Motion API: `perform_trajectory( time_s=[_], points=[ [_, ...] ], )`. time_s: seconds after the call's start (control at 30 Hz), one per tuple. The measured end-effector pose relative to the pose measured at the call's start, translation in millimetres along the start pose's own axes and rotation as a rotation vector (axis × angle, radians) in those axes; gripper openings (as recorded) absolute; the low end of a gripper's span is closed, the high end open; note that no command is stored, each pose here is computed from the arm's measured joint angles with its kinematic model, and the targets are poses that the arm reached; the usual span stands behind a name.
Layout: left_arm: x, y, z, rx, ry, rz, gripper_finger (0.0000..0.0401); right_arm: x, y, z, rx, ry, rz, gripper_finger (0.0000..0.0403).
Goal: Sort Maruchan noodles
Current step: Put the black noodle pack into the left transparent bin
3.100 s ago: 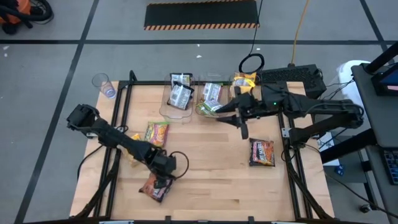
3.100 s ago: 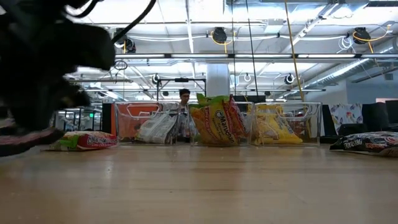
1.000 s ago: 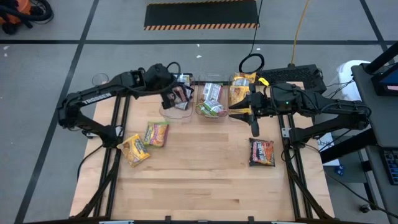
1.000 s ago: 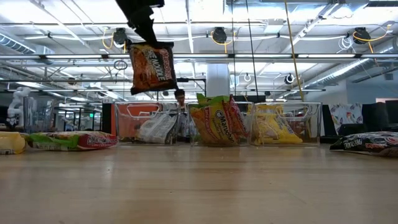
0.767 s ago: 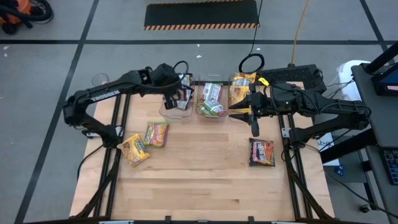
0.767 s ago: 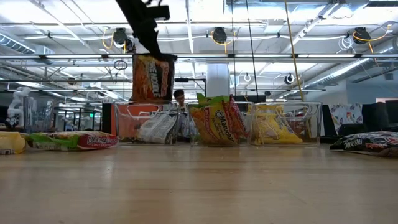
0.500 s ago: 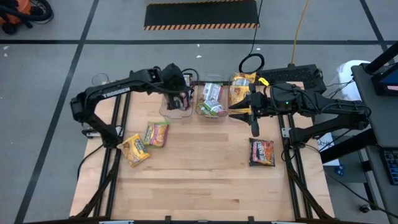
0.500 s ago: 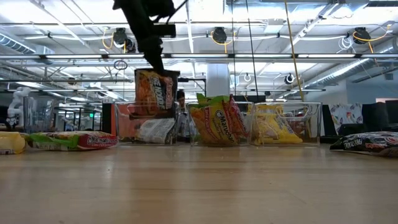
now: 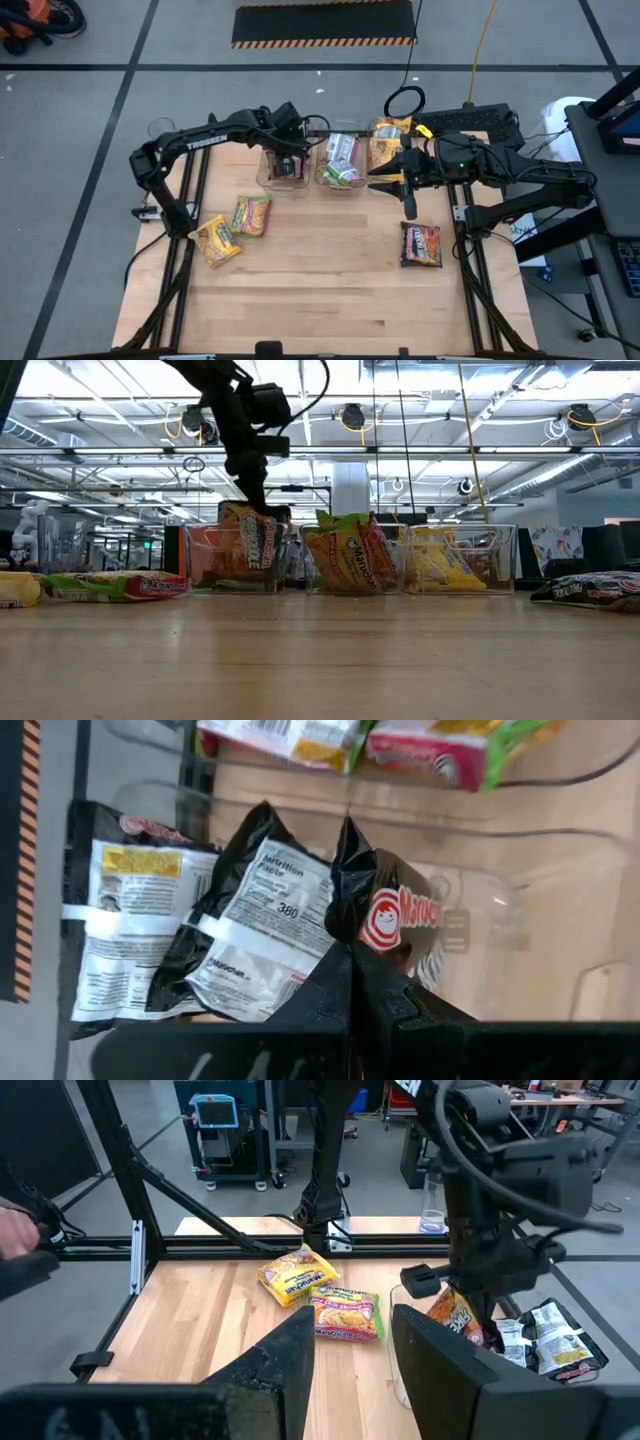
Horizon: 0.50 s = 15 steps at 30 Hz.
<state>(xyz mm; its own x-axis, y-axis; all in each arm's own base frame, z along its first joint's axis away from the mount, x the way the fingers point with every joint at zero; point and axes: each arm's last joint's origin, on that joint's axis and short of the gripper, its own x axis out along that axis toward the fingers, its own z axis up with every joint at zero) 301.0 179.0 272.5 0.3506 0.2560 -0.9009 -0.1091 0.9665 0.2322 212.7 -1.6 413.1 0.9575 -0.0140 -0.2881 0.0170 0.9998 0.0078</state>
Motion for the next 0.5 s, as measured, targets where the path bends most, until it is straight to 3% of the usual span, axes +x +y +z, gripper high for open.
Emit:
perform_trajectory(
  time_s=[0.2, 0.5],
  points=[
    [13.5, 13.5, -5.6, -0.037, 0.029, 0.010, 0.0002, 0.0, 0.0, 0.0, 0.004, 0.000, 0.000, 0.0130],
    [14.8, 34.5, -4.5, -0.054, -0.032, 0.135, 0.0015, 0.0, 0.0, 0.0, 0.004, 0.000, 0.000, 0.0130]
  ],
)
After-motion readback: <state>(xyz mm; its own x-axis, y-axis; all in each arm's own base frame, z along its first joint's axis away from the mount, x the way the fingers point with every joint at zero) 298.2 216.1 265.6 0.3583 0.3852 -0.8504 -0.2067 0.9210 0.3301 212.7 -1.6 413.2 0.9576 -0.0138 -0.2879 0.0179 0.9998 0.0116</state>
